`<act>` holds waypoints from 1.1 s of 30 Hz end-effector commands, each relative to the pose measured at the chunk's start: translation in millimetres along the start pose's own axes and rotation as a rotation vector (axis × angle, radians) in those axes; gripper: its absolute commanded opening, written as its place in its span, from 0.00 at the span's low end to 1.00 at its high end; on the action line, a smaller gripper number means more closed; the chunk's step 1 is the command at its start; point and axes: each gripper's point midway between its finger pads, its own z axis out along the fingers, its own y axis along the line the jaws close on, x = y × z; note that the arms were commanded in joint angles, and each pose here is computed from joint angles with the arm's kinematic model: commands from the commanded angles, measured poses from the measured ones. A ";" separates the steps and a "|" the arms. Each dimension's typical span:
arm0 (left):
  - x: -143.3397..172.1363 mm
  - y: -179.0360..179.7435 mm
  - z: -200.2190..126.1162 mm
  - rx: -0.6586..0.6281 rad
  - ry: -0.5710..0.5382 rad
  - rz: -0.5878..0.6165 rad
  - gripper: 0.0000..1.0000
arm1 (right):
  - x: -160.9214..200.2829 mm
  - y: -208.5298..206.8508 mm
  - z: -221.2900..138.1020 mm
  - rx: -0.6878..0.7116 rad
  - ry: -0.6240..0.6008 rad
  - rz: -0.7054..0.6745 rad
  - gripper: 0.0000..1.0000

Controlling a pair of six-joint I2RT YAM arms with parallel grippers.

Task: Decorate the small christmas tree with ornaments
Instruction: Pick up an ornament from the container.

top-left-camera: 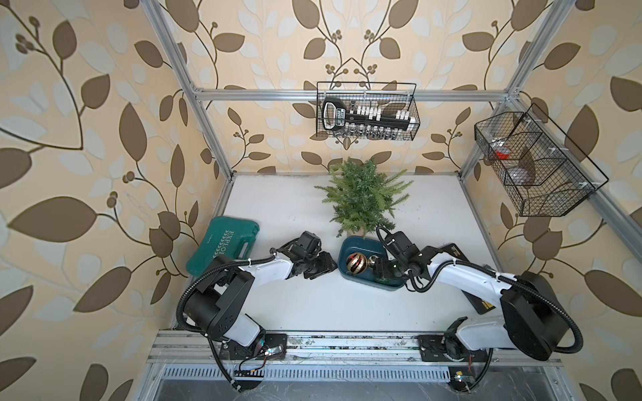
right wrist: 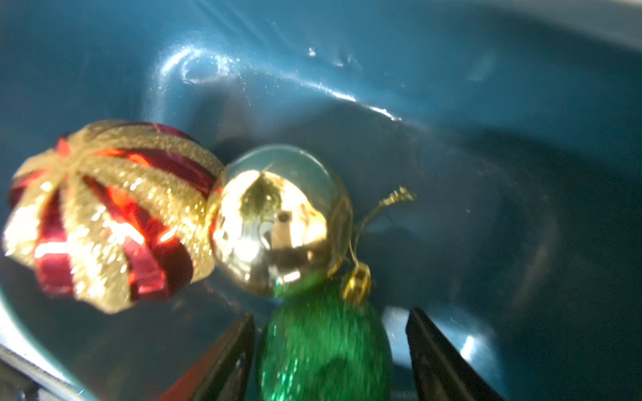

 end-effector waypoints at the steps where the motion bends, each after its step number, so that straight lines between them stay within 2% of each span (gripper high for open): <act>1: 0.3 1.5 -7.3 -0.012 -0.028 0.006 0.56 | 8.1 -2.1 5.0 0.009 0.025 0.008 0.70; 5: -0.3 -0.6 -12.1 -0.007 -0.039 0.009 0.56 | 13.7 0.2 0.5 0.000 0.042 0.009 0.75; 6: -2.2 -4.9 -16.4 0.006 -0.051 0.014 0.57 | 14.4 0.8 -1.9 0.000 0.042 0.007 0.89; 7: -2.2 -5.0 -17.2 0.006 -0.053 0.015 0.57 | 14.4 0.5 -4.6 0.003 0.041 0.006 0.91; 14: -1.9 -5.4 -15.1 0.011 -0.047 0.014 0.57 | 10.3 0.7 -19.8 0.011 0.014 0.014 0.88; 19: -0.5 -4.2 -13.1 0.013 -0.041 0.009 0.57 | -7.6 2.5 -22.5 0.011 -0.083 0.014 0.84; 28: 3.0 -0.7 -14.0 0.004 -0.034 0.009 0.57 | -24.7 -5.1 -6.7 0.086 -0.136 0.022 0.81; 33: 3.5 0.3 -13.8 0.000 -0.031 0.007 0.57 | -32.1 -1.1 -3.8 0.061 -0.180 0.031 0.81</act>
